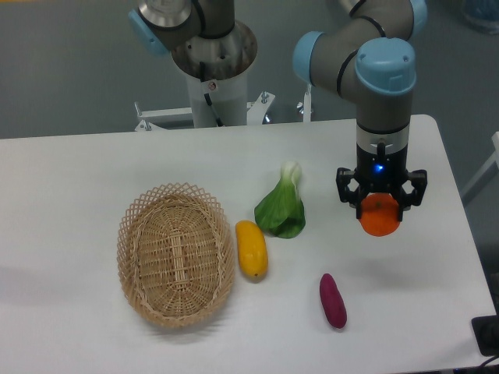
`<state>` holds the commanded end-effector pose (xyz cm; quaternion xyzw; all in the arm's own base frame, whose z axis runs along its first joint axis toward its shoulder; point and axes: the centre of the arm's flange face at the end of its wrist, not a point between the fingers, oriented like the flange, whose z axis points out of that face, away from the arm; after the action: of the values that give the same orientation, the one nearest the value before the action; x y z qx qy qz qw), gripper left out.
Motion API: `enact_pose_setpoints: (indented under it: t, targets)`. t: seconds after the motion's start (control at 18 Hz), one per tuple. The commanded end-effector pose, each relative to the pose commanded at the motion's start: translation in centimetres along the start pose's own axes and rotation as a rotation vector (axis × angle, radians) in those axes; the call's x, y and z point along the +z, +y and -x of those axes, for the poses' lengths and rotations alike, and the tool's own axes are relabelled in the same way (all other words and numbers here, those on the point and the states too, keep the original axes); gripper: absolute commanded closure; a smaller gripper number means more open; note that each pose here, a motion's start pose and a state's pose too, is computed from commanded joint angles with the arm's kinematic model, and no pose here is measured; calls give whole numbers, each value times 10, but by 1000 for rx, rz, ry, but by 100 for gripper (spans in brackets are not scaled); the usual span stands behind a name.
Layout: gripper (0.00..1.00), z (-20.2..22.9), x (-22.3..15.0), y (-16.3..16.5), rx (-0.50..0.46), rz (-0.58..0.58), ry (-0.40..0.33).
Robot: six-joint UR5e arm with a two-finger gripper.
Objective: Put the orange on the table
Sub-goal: 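Hold the orange in the gripper above the table, then lower the held orange down onto the table surface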
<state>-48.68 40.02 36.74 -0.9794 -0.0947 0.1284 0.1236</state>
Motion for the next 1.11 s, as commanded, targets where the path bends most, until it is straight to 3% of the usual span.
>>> enact_pose_setpoints:
  t: [0.44, 0.83, 1.11]
  targets:
    - [38, 0, 2, 1, 3, 3, 3]
    - [38, 3, 23, 9, 64, 37, 16]
    - [38, 30, 61, 67, 187, 109, 65]
